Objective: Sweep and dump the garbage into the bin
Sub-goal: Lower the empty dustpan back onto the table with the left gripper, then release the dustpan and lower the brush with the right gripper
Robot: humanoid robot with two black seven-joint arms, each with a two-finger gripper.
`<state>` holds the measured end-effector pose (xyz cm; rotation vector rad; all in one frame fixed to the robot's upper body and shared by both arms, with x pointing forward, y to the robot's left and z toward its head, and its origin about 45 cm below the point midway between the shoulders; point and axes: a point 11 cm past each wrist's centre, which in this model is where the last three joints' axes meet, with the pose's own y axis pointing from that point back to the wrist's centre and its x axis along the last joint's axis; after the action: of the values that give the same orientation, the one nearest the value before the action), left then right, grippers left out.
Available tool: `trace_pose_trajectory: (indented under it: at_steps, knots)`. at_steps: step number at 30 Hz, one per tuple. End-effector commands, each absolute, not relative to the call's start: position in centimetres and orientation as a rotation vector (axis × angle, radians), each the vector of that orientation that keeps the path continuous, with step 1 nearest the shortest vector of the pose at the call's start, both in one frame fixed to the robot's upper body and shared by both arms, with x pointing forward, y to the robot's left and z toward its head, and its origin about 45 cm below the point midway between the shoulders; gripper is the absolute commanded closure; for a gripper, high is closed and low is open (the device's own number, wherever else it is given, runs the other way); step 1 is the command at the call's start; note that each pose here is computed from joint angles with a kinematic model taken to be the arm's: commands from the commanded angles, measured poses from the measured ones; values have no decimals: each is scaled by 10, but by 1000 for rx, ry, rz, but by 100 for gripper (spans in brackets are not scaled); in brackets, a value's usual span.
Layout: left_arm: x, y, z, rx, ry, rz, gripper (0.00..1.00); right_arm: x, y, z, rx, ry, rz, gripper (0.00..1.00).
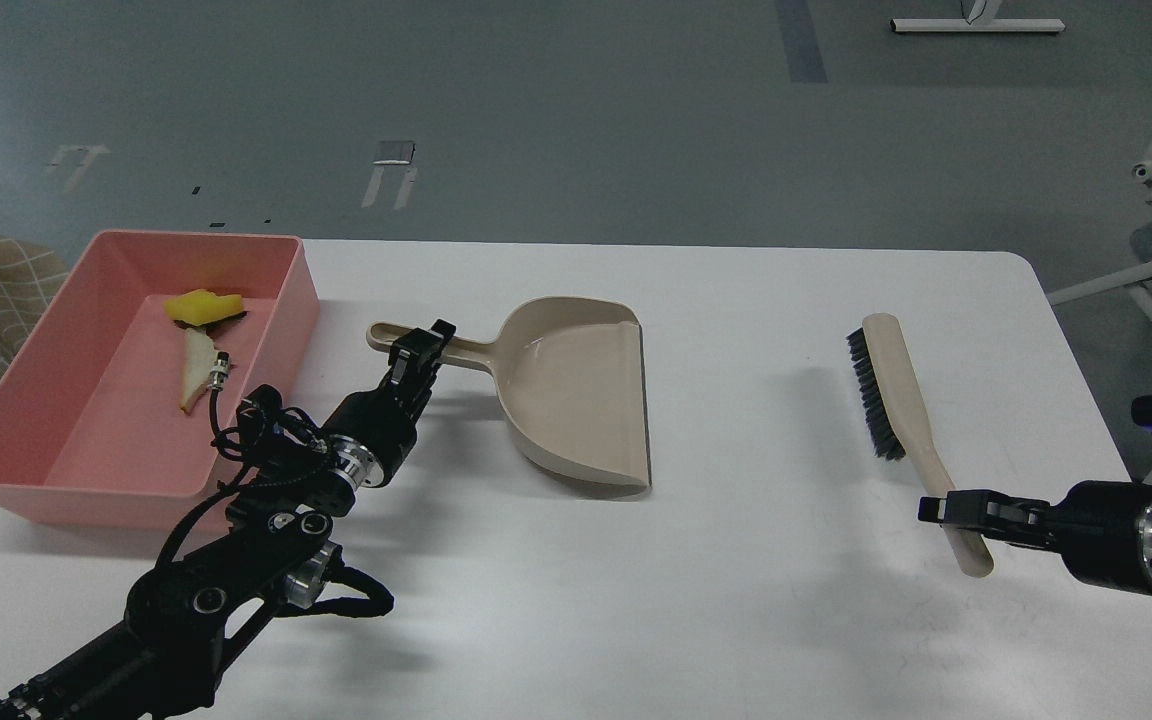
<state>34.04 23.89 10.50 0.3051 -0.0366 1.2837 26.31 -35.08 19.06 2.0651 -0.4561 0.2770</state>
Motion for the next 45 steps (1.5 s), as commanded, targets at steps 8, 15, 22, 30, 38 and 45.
trace_pose_trajectory:
  at_steps: [8,15,22,30,38,45]
  knots:
    - [319,230,88,369,-75,1171,2,265,-350,190,2069,-461,280,100]
    - [302,244,81,427,-120,1101,2,269,-357,188,2052,-482,270,100]
    - [297,265,98,428,-171,1077,2,272,-361,183,2052,-495,258,100]
    - [296,266,117,374,-198,1060,2,273,-362,175,2051,-505,236,100]
    - [294,274,128,372,-217,1052,2,271,-364,170,2049,-507,219,100]
    - [301,284,143,358,-248,1071,2,270,-364,170,2048,-507,217,78]
